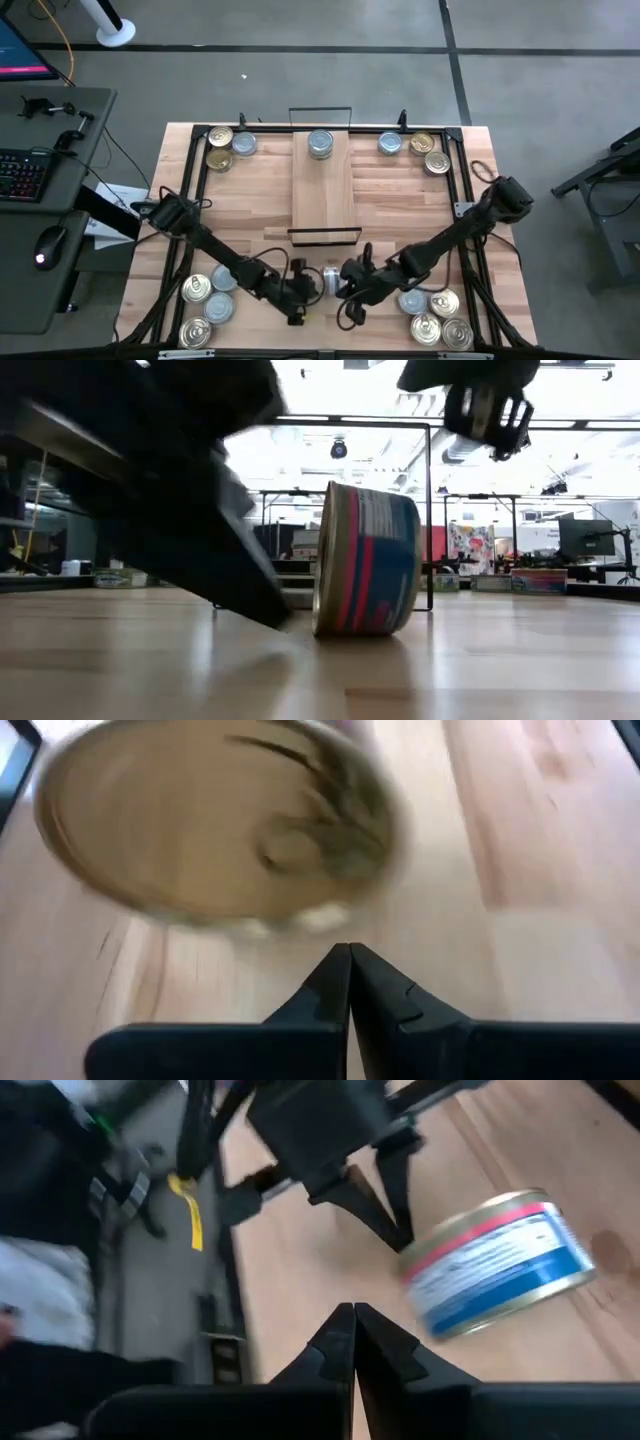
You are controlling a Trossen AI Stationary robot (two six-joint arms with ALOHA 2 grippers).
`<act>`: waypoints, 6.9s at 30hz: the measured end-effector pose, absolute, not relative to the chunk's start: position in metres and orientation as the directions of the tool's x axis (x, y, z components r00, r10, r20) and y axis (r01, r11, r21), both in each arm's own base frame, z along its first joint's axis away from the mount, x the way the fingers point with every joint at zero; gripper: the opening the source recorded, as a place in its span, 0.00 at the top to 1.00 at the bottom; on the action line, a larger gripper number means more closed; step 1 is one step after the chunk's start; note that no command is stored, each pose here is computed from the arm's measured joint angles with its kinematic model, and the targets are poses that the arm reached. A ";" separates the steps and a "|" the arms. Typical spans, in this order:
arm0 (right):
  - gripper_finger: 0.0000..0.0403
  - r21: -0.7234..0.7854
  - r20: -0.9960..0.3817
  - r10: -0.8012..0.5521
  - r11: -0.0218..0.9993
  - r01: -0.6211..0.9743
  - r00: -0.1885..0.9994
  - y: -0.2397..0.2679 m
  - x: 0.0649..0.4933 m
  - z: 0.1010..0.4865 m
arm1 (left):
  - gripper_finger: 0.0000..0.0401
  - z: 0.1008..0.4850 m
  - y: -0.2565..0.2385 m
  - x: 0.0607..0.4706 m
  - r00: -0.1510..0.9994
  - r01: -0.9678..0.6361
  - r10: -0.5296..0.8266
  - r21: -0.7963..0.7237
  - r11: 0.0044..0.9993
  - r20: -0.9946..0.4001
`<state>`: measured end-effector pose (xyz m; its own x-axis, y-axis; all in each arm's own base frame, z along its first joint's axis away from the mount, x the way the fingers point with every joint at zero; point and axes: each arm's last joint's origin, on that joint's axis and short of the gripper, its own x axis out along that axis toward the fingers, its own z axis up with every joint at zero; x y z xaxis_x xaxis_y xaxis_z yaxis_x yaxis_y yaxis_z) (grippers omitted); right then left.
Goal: Stack canned seafood by type on shelf
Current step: Put the pink and blue tuna can on the shelf, then move the green tuna can to the middle left of the table
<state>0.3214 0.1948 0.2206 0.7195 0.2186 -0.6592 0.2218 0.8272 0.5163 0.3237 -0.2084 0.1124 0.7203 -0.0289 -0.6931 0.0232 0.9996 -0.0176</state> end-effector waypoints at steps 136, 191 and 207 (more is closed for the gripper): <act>0.58 0.864 -0.482 -0.101 0.109 0.491 0.870 -0.148 0.355 0.179 | 1.00 0.343 0.048 0.204 0.821 -0.529 0.411 -0.258 0.808 -0.396; 0.28 0.718 -0.606 -0.203 0.277 0.638 0.770 -0.157 0.265 0.280 | 1.00 0.173 0.139 0.160 -0.187 -0.965 0.752 -0.025 -0.261 -0.632; 0.28 0.711 -0.605 -0.199 0.302 0.635 0.771 -0.157 0.265 0.280 | 1.00 0.167 0.099 0.177 -0.077 -0.997 0.711 0.039 -0.070 -0.699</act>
